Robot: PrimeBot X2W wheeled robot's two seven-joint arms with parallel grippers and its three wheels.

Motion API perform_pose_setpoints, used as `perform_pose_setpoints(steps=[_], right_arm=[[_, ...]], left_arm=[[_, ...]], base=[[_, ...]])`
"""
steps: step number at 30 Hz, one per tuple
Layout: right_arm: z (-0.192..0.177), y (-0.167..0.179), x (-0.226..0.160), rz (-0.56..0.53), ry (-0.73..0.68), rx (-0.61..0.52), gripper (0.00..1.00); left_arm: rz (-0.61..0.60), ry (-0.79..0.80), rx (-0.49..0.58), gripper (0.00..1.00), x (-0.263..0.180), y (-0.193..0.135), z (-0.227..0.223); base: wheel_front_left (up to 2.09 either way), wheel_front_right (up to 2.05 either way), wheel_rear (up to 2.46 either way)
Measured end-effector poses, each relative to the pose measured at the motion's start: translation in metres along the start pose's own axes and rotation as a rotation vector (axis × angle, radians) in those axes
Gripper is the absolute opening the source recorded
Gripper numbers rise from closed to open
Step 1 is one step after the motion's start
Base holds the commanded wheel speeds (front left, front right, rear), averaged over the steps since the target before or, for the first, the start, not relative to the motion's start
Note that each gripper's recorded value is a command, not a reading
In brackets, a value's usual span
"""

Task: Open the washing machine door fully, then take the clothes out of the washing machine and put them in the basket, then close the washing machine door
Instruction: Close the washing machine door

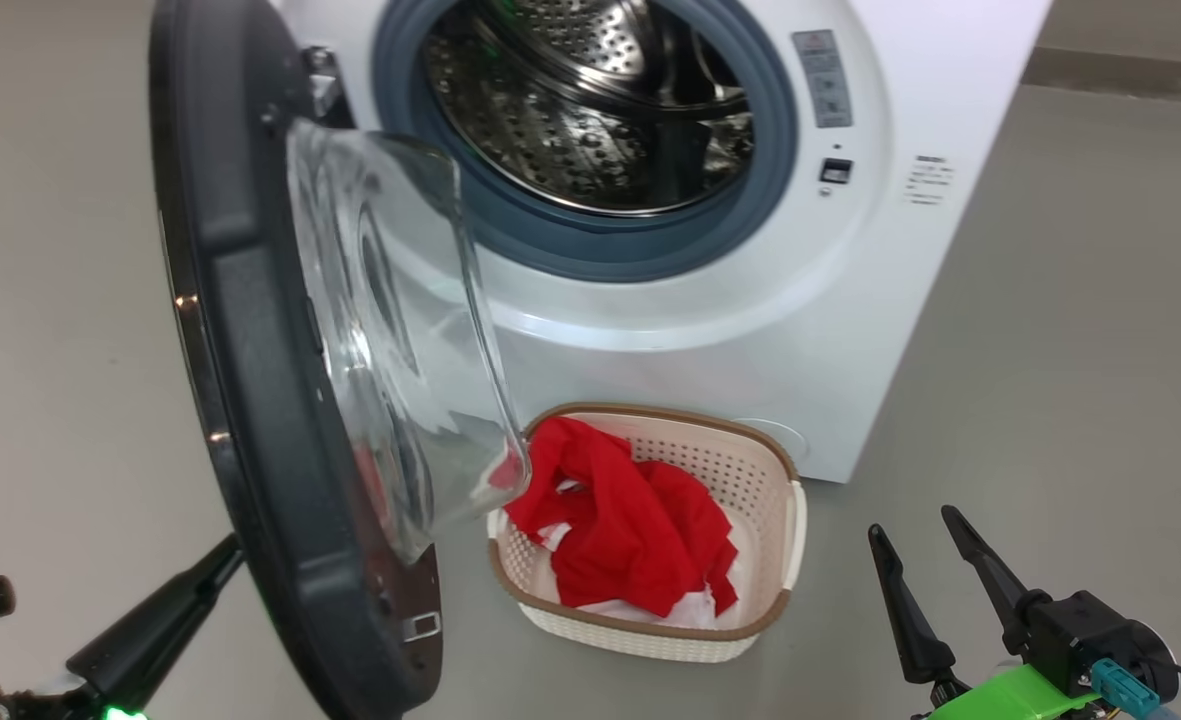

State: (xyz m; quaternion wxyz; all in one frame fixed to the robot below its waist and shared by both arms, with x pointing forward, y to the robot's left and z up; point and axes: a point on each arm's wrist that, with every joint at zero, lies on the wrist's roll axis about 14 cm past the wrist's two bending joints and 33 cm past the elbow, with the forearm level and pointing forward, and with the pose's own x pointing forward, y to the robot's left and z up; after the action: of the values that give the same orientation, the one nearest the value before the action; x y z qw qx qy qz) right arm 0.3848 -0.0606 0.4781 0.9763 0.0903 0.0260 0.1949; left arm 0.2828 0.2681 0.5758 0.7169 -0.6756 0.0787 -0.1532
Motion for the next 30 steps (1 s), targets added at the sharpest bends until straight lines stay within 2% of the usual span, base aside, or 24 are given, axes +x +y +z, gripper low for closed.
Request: perform_pose_setpoints(steps=[13,20,26,27,28,29,30], right_arm=[[-0.003,-0.018,-0.007,-0.056,0.001,0.008,1.00],[-0.005,-0.016,-0.005,-0.051,0.005,0.010,1.00],[-0.006,-0.012,-0.002,-0.037,0.008,0.012,1.00],[-0.006,-0.011,-0.002,-0.034,0.008,0.014,1.00],[-0.005,-0.011,-0.001,-0.032,0.004,0.016,1.00],[-0.005,-0.010,-0.001,-0.030,0.001,0.018,1.00],[-0.004,-0.009,-0.001,-0.028,-0.001,0.018,1.00]], left_arm=[[-0.054,0.027,-0.025,0.00,0.018,-0.005,-0.009],[-0.090,-0.046,-0.030,0.00,0.004,-0.008,-0.003],[-0.109,-0.179,-0.022,0.00,-0.014,-0.009,0.015],[-0.109,-0.203,-0.018,0.16,-0.017,-0.009,0.018],[-0.111,-0.224,-0.010,0.38,-0.019,-0.009,0.020],[-0.108,-0.246,-0.001,0.49,-0.022,-0.009,0.023],[-0.096,-0.269,0.017,0.86,-0.024,-0.008,0.026]], base=[[0.00,0.00,0.00],[0.00,0.00,0.00],[0.00,0.00,0.00],[0.00,0.00,0.00],[0.00,0.00,0.00],[0.00,0.00,0.00],[0.00,0.00,0.00]])
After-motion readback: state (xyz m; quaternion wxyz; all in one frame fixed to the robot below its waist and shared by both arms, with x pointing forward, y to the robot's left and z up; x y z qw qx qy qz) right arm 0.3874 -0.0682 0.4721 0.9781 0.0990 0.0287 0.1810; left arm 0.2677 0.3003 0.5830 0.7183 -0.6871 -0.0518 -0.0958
